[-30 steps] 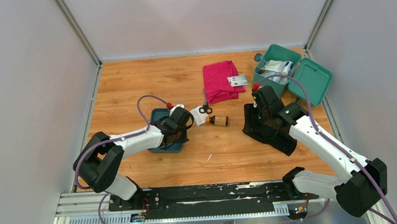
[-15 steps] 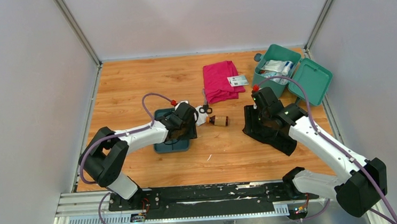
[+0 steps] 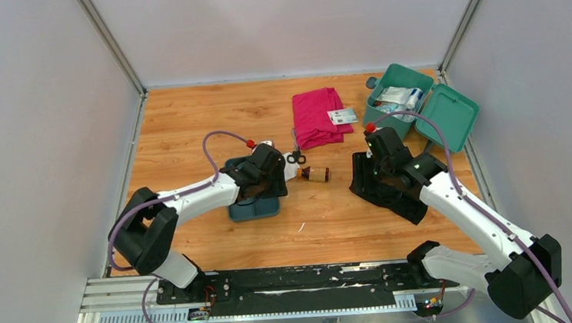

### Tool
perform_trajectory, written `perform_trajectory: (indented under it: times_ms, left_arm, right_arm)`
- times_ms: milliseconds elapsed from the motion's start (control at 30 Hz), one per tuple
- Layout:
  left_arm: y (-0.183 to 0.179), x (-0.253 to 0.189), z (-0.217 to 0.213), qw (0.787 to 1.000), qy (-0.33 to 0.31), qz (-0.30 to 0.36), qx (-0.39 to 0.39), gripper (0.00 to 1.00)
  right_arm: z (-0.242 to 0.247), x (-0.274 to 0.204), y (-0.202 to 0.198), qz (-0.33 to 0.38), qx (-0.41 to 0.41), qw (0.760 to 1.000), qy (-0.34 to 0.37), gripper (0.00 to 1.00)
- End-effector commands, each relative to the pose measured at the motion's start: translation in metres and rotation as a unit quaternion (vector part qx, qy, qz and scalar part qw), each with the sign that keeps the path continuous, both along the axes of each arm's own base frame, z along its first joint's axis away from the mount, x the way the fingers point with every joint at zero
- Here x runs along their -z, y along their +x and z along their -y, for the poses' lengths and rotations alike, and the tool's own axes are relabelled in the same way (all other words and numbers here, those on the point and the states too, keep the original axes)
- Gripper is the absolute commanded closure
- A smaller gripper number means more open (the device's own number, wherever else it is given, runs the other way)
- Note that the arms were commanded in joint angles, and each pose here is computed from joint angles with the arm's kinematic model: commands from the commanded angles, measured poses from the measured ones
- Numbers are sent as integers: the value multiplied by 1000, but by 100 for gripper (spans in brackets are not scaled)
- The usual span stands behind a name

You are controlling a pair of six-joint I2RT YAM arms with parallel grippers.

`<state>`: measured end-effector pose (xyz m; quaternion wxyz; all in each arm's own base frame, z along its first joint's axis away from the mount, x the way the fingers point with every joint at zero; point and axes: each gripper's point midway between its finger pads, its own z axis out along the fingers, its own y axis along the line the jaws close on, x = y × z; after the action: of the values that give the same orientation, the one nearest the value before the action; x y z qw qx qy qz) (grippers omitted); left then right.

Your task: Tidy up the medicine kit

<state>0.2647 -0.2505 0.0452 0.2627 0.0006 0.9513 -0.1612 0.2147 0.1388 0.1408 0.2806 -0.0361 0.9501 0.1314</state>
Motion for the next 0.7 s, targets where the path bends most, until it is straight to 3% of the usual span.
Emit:
perform_trajectory:
  times_ms: [0, 433, 667]
  left_arm:
    - [4, -38, -12, 999, 11, 47, -6, 45]
    - [-10, -157, -71, 985, 53, 166, -6, 32]
    - [-28, -183, -102, 978, 94, 184, 12, 27]
  right_arm:
    - [-2, 0, -6, -3, -4, 1000, 4, 42]
    - [-45, -19, 41, 5, 23, 999, 30, 44]
    - [-97, -21, 92, 10, 11, 1000, 6, 38]
